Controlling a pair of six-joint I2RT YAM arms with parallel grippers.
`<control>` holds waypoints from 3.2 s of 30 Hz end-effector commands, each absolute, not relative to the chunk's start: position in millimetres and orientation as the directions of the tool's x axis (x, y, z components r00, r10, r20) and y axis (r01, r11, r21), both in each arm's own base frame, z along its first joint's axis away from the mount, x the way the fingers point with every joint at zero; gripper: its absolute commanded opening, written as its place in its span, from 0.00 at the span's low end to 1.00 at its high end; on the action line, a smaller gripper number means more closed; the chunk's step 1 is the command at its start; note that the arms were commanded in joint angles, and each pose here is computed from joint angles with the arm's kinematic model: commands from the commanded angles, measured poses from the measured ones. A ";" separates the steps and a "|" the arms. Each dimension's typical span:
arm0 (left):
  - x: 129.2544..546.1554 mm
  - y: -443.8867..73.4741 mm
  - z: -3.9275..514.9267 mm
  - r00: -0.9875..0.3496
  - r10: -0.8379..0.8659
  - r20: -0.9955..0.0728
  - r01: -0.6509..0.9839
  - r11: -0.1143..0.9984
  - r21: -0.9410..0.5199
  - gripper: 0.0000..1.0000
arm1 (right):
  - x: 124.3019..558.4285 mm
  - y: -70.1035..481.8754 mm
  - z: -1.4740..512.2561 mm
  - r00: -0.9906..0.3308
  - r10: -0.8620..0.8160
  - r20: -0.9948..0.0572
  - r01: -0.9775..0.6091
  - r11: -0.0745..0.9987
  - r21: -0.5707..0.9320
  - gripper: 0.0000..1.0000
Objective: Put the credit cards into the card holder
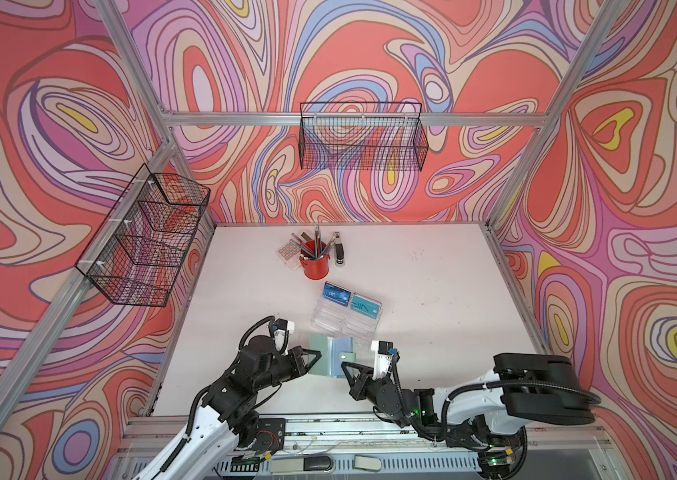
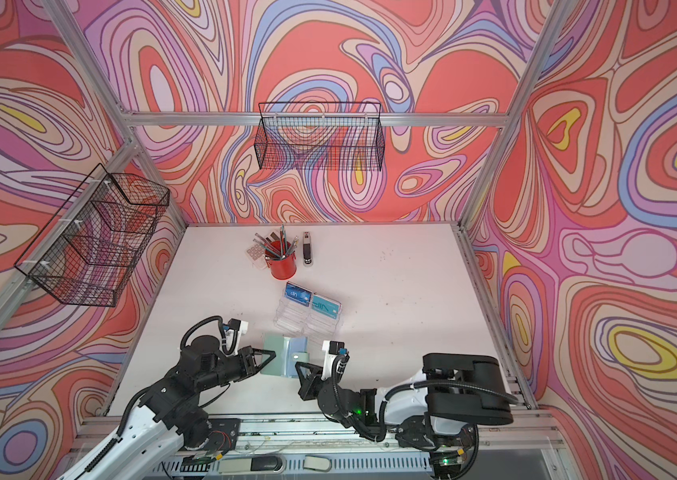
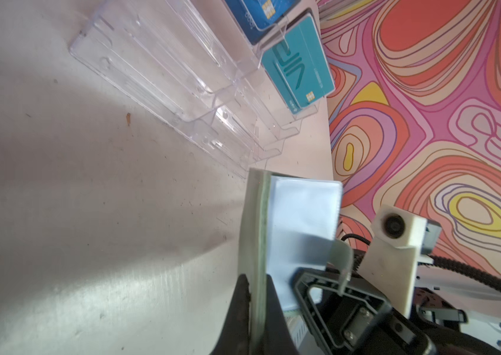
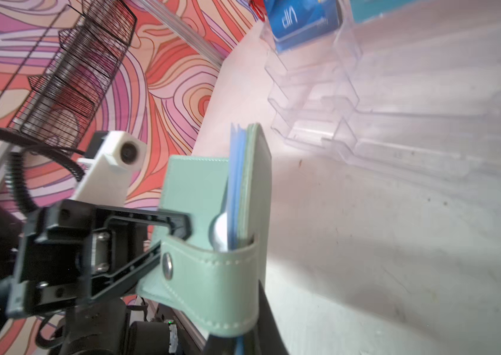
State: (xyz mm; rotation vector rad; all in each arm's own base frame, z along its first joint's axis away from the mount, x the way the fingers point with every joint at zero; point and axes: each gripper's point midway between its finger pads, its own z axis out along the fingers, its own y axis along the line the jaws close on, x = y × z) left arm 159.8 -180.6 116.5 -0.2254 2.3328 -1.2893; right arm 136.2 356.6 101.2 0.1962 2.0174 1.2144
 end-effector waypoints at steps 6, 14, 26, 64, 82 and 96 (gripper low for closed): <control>141.0 -160.9 54.4 -0.901 -0.362 -0.238 -0.057 0.644 -0.763 0.00 | 118.6 356.1 48.2 -0.747 0.528 -0.403 -0.093 0.518 0.850 0.00; 152.6 -157.7 55.4 -0.896 -0.331 -0.295 -0.033 0.712 -0.701 0.00 | 126.3 326.6 39.0 -0.711 0.528 -0.464 -0.012 0.650 0.760 0.15; 152.9 -156.4 50.4 -0.905 -0.326 -0.274 -0.059 0.733 -0.678 0.00 | 137.5 298.3 68.2 -0.635 0.493 -0.595 -0.032 0.752 0.658 0.45; 136.7 -141.5 39.5 -0.929 -0.208 -0.307 0.009 0.815 -0.579 0.34 | 173.3 322.5 51.8 -0.689 0.273 -0.671 -0.091 0.886 0.454 0.46; 132.5 -143.4 39.9 -0.928 -0.219 -0.301 0.011 0.793 -0.610 0.35 | 179.2 302.5 34.5 -0.701 0.289 -0.652 -0.051 0.891 0.451 0.45; 132.9 -145.9 38.8 -0.933 -0.213 -0.291 0.012 0.789 -0.614 0.35 | 177.4 311.8 78.6 -0.688 0.262 -0.676 -0.095 0.892 0.442 0.41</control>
